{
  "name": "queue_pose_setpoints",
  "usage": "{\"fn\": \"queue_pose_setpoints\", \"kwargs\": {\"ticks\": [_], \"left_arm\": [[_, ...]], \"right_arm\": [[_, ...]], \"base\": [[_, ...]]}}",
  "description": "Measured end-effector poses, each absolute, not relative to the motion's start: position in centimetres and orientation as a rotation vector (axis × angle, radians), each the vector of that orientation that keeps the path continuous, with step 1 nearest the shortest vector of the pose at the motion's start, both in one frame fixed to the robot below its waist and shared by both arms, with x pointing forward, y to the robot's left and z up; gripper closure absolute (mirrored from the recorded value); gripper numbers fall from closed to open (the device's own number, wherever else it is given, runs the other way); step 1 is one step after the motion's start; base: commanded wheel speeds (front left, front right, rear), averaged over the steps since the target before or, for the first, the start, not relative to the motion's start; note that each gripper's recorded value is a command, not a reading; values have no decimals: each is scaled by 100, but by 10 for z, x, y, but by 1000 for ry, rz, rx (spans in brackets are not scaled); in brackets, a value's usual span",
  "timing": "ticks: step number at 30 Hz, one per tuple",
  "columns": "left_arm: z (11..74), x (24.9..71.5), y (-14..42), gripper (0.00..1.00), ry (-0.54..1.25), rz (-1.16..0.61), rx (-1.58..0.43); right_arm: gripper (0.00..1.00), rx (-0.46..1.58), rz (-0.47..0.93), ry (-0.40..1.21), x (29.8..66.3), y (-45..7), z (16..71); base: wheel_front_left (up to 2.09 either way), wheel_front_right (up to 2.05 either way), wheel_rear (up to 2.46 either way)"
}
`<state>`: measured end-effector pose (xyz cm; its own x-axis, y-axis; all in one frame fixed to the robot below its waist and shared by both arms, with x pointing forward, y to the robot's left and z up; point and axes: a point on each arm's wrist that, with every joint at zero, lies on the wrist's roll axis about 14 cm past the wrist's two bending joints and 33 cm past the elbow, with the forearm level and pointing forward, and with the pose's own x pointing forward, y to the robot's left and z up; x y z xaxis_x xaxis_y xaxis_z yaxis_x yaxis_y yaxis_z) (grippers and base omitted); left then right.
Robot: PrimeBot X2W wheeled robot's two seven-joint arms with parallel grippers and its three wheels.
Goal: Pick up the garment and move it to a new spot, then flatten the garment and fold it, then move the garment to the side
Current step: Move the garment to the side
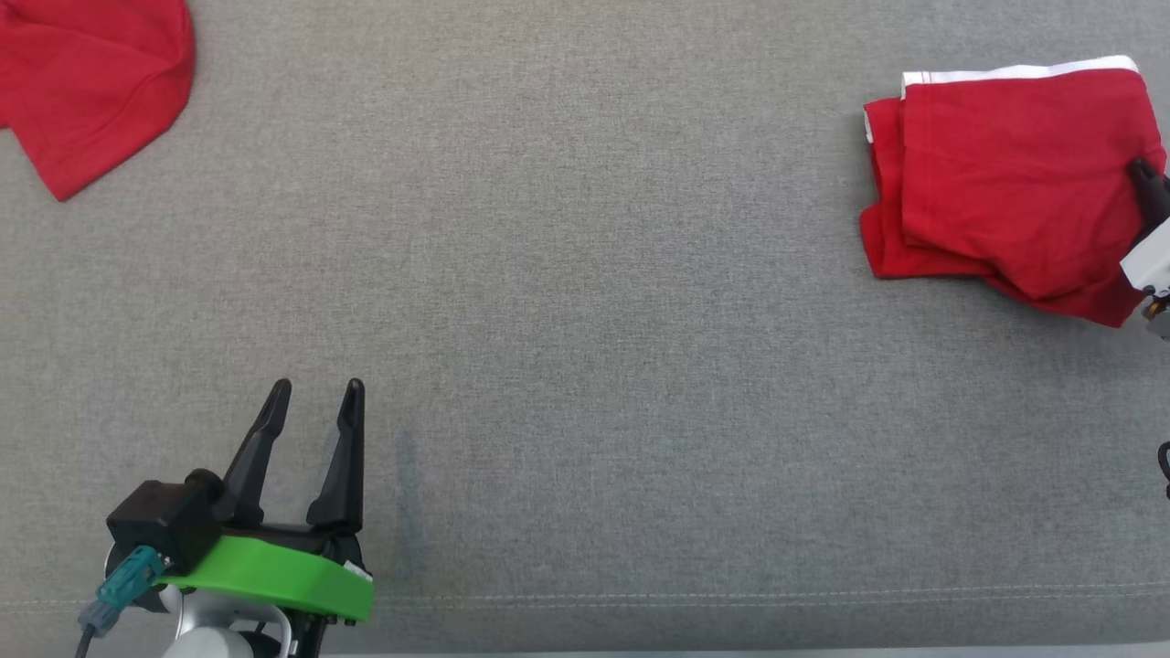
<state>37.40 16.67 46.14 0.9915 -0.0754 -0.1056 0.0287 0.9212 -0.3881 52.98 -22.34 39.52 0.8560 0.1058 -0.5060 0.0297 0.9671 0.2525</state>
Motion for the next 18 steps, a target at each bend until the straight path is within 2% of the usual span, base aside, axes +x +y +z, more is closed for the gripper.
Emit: {"fn": "queue_pose_setpoints", "kwargs": {"ticks": [5, 6, 7, 8, 18], "left_arm": [[464, 380, 164, 0, 117, -71, -393], [464, 381, 163, 0, 117, -75, -391], [464, 382, 163, 0, 116, -78, -389], [464, 382, 163, 0, 119, -83, -387], [467, 387, 154, 0, 125, -115, -391]], "right_arm": [[100, 263, -14, 540, 521, -240, 391], [90, 261, -31, 536, 520, -245, 391], [51, 254, -50, 531, 519, -250, 391], [1, 244, -64, 527, 518, -254, 391], [0, 137, -155, 553, 503, -285, 379]], "base": [[0, 0, 0], [0, 0, 0], [0, 0, 0], [0, 0, 0], [0, 0, 0]]}}
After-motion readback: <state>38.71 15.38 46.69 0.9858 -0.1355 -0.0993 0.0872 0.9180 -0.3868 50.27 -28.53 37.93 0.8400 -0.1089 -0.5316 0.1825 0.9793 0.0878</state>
